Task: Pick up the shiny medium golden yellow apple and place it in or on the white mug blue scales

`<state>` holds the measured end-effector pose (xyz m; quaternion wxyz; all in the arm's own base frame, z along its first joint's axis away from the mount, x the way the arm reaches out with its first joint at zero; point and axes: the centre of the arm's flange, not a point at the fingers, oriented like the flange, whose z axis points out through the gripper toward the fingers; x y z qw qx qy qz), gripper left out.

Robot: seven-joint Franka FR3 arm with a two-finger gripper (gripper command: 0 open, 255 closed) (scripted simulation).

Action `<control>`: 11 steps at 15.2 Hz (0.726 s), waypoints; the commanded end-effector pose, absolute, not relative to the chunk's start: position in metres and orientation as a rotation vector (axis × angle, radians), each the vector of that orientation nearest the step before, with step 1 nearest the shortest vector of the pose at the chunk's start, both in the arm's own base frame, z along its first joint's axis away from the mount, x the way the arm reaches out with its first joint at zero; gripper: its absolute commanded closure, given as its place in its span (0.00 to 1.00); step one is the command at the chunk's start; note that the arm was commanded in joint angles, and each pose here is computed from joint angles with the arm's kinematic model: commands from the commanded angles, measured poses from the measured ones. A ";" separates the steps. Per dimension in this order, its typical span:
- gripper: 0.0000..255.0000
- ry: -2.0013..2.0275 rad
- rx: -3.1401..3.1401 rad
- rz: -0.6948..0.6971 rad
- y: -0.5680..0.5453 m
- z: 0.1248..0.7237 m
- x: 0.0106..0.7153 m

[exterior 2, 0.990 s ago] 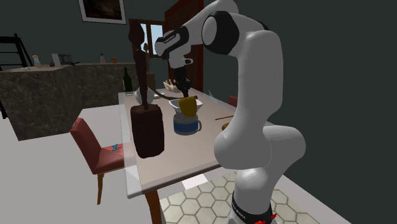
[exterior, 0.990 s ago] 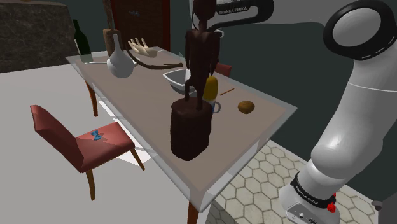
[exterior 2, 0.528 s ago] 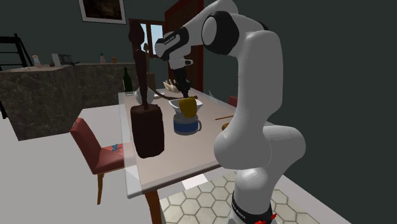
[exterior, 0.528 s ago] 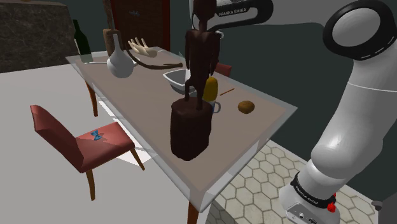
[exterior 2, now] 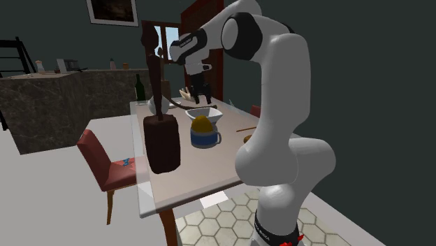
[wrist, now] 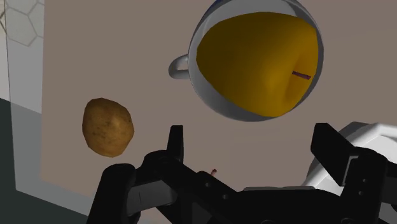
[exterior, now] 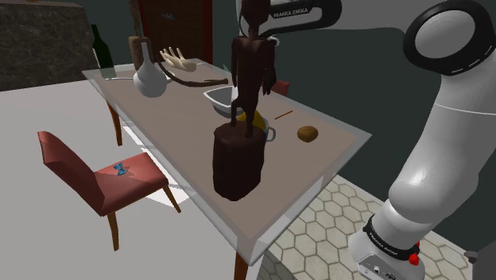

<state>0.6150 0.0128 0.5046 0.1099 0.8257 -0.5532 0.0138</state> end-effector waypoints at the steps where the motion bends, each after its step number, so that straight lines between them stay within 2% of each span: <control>1: 0.00 -1.626 2.427 0.040 0.016 0.524 0.617; 3: 0.00 -1.626 2.427 0.040 0.021 0.547 0.619; 11: 0.00 -1.626 2.427 0.040 0.021 0.547 0.619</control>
